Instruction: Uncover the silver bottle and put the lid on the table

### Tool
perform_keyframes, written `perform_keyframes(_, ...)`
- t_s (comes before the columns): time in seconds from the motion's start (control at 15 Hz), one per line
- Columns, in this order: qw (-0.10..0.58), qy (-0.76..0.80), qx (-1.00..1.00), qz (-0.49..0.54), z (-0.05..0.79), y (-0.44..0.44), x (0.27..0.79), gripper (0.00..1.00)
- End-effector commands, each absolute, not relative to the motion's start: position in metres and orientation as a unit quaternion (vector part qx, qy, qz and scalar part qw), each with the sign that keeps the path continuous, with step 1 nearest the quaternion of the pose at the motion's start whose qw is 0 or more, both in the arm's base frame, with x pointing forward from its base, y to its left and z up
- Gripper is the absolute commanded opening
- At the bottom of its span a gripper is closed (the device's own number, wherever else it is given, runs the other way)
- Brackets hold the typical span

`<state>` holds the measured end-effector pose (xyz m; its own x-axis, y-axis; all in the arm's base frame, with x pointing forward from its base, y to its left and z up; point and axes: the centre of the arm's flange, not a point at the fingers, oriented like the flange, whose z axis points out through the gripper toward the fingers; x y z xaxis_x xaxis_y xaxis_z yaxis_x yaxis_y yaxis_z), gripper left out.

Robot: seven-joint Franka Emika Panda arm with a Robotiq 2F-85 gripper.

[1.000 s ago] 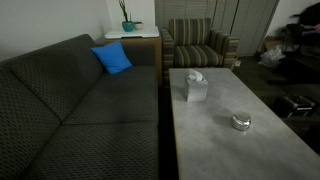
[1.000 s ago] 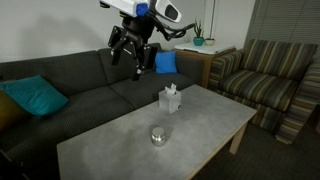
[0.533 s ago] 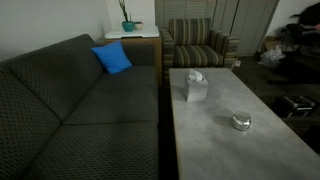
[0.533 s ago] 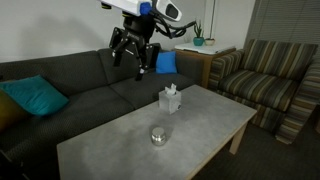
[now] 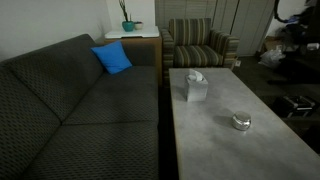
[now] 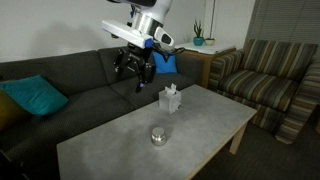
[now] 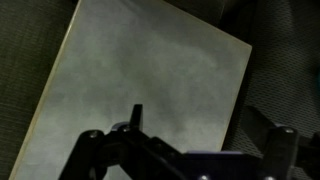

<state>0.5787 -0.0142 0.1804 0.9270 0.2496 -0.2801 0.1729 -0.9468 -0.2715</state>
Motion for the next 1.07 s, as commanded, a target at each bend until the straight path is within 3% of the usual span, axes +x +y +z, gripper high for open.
perform_keyframes(0.0,0.122,-0.109,-0.974,0.158,0.177,-0.014,0.580,1.00)
perform_keyframes(0.13,0.119,-0.109,-0.974,0.156,0.179,-0.009,0.581,1.00)
perform_keyframes(0.47,0.059,-0.086,-0.984,0.141,0.125,0.010,0.638,1.00)
perform_keyframes(0.8,0.044,-0.078,-0.989,0.117,0.069,0.019,0.691,1.00)
perform_keyframes(0.87,0.048,-0.084,-0.988,0.124,0.090,0.020,0.652,1.00)
perform_keyframes(1.0,0.048,-0.083,-0.987,0.126,0.077,0.021,0.656,1.00)
